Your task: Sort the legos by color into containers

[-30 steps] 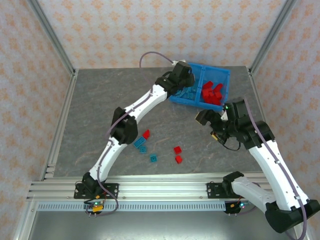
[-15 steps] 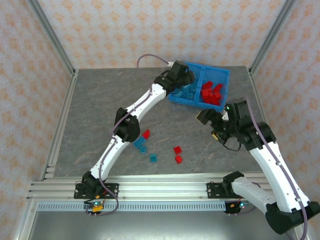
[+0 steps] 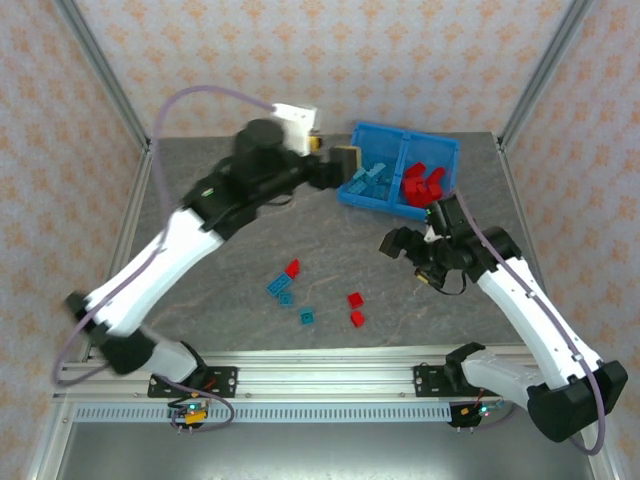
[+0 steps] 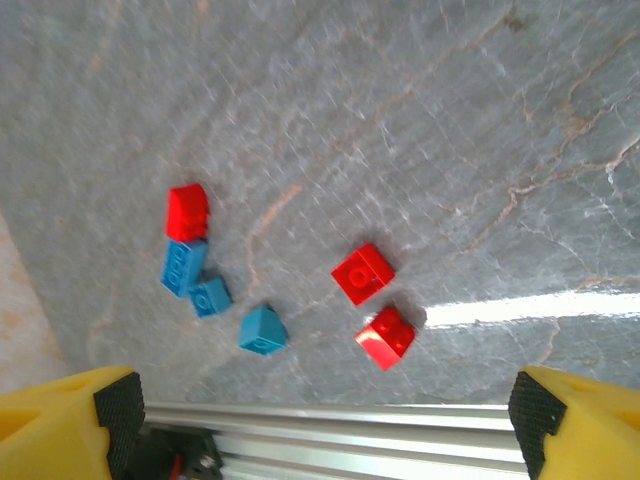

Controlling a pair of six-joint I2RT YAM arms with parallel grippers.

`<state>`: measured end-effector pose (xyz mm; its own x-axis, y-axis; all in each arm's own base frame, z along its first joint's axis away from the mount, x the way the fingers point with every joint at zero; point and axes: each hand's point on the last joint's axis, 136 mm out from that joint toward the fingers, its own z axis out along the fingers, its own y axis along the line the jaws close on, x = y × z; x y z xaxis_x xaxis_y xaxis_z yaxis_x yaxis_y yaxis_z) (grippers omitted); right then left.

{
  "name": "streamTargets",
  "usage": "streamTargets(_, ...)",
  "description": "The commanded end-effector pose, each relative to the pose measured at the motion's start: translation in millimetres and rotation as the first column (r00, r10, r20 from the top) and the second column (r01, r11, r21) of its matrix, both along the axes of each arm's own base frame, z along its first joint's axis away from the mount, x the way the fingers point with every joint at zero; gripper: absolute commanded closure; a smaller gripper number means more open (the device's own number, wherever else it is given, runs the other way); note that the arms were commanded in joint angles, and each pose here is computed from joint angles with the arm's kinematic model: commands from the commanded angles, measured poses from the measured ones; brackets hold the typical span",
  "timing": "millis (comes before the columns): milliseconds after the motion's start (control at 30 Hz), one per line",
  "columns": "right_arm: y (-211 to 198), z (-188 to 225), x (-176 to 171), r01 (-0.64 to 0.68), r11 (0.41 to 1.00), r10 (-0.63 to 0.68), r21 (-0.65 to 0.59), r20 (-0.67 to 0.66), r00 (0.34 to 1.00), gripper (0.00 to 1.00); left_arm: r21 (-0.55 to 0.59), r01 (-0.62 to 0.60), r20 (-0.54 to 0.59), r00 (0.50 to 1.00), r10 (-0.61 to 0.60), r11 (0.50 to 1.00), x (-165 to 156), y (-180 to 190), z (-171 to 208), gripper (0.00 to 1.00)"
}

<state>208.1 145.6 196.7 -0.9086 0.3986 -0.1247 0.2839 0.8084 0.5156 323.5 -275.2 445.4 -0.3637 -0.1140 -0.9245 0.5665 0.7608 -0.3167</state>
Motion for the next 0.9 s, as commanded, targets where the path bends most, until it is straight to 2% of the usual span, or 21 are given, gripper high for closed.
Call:
streamTargets(0,3.1,-23.6,-10.0,-0.078,0.994,0.075,-0.071,-0.044,0.996,0.05,0.234,0.106,-0.059,0.994,-0.095,0.966,-39.6,20.8,-70.0,0.07)
streamTargets(67,9.2,-33.7,-13.5,-0.128,0.987,0.123,-0.097,-0.058,0.991,0.05,0.253,0.149,-0.093,0.987,-0.13,0.956,-70.4,38.8,-92.5,0.01)
streamTargets(233,25.4,-58.2,-18.9,-0.277,0.94,0.273,-0.197,-0.048,0.961,0.04,0.314,0.246,-0.168,0.965,-0.202,0.917,-133.0,77.2,-143.8,0.0)
streamTargets(267,30.3,-67.8,-19.1,-0.308,0.926,0.302,-0.219,-0.061,0.951,0.04,0.339,0.292,-0.19,0.952,-0.238,0.894,-145.7,81.7,-156.0,0.0)
streamTargets(400,49.6,-91.7,-20.3,-0.399,0.879,0.397,-0.261,-0.065,0.916,0.03,0.439,0.523,-0.251,0.852,-0.459,0.731,-197.4,90.9,-198.5,0.0)
streamTargets(433,51.9,-97.3,-20.7,-0.418,0.865,0.414,-0.279,-0.075,0.907,0.03,0.455,0.543,-0.249,0.838,-0.485,0.706,-202.7,92.8,-202.6,0.0)
streamTargets(600,46.7,-130.9,-17.1,-0.459,0.801,0.42,-0.385,-0.187,0.888,0.01,0.505,0.562,-0.213,0.816,-0.537,0.654,-206.6,94.2,-218.6,0.0)
streamTargets(700,54.6,-145.4,-15.7,-0.494,0.787,0.442,-0.369,-0.221,0.87,0.01,0.495,0.58,-0.225,0.805,-0.549,0.647,-203.3,87.6,-227.8,0.0)
streamTargets(867,78.4,-158.0,-4.5,-0.534,0.78,0.474,-0.326,-0.249,0.844,0.05,0.47,0.574,-0.237,0.814,-0.531,0.67,-195.0,80.0,-231.0,0.0)
